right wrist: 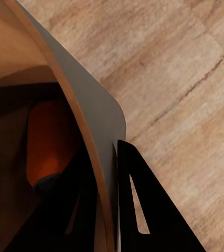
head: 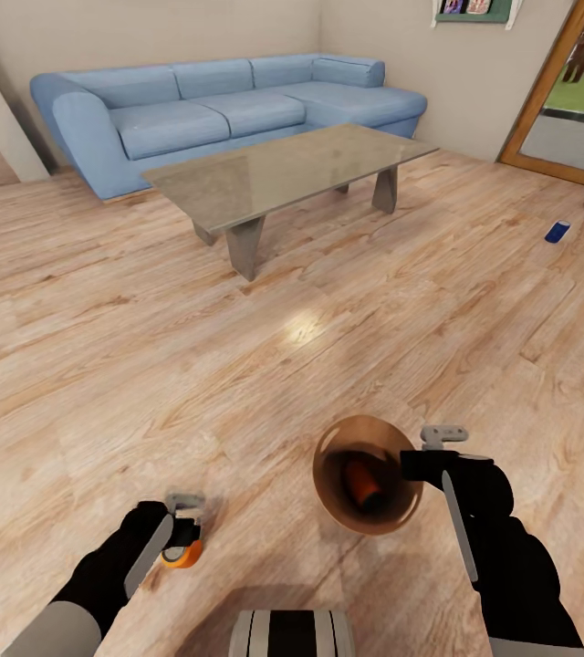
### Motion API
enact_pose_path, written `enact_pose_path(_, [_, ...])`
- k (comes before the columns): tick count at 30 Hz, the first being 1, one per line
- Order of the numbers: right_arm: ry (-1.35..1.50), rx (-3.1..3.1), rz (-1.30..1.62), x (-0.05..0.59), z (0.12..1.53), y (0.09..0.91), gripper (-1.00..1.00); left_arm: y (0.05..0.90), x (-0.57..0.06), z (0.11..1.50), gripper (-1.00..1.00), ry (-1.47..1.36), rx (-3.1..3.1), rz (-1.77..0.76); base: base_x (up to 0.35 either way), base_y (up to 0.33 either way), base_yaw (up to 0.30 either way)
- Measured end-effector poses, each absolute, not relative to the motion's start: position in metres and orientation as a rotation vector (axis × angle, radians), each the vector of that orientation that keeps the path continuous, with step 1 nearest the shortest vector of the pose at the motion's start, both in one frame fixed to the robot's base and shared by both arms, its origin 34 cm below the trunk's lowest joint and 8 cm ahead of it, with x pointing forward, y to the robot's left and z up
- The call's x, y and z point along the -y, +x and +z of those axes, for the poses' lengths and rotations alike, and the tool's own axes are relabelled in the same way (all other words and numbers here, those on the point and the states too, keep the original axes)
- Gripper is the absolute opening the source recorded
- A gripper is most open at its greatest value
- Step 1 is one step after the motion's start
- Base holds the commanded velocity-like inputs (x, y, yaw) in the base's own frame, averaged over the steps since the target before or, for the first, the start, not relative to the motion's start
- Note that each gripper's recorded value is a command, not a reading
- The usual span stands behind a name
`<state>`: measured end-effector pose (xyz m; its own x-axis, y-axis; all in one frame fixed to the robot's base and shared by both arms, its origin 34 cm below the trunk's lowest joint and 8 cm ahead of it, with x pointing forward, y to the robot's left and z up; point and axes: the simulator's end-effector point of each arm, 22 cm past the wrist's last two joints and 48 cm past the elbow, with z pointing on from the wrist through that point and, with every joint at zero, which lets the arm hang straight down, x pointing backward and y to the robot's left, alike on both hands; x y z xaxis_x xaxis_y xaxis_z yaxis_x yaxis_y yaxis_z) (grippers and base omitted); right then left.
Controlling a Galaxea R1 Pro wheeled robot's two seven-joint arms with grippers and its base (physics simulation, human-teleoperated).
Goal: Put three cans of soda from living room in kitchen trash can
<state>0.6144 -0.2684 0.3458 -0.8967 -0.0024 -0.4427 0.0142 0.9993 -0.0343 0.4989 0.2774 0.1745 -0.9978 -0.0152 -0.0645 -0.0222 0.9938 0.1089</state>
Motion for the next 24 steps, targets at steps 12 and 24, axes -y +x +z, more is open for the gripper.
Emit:
enact_pose_path(12, [0.009, -2.683, -0.05, 0.268, 0.346, 0.614, -1.0, 0.47, -0.276, 0.14, 1.0, -0.082, -3.095, 0.196, 0.0, 0.0, 0.0])
enact_pose_path(24, [0.003, -2.683, -0.049, 0.267, 0.346, 0.614, -1.0, 0.482, -0.283, 0.135, 1.0, -0.029, -3.034, 0.259, 0.0, 0.0, 0.0])
